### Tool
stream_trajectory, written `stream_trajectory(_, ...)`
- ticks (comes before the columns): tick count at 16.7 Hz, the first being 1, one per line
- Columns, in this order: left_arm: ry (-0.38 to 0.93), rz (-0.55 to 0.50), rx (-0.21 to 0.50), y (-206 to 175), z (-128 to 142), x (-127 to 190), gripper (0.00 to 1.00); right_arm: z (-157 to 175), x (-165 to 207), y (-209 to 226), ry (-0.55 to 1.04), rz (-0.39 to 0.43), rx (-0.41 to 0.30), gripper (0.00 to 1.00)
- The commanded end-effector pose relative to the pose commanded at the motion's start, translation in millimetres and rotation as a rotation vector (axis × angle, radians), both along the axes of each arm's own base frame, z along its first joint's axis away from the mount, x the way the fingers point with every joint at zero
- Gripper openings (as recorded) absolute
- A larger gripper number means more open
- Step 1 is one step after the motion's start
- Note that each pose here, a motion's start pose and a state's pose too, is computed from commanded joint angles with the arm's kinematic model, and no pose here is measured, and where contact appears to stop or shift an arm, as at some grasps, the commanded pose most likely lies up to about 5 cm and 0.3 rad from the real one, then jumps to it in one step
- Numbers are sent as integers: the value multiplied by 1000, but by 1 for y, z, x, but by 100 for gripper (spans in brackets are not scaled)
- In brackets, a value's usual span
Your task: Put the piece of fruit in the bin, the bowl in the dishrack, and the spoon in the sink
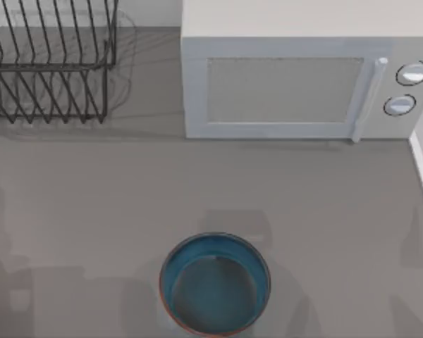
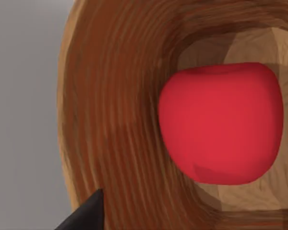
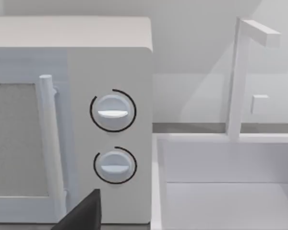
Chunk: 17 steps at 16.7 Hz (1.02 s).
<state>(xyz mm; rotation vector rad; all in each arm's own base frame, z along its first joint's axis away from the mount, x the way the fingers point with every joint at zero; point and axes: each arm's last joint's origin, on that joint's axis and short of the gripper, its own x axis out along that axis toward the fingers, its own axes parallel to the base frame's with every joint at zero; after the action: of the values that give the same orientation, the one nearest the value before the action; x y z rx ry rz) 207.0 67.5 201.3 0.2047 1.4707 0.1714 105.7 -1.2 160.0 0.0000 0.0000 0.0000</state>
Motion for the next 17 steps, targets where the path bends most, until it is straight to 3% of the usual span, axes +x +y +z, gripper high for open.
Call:
stream_trajectory(4,-205,0,16,-14,5,-18,100,0,0,0,0,0,0,100)
stream_trajectory(9,-593,-24,5,-37,0,-54,100,0,0,0,0,0,0,100)
stream_trajectory(14,-1089,-92,-67,-57,-16,-90,100,0,0,0,0,0,0,100)
stream_trajectory(17,-1318,-135,-137,-64,-29,-98,100,0,0,0,0,0,0,100)
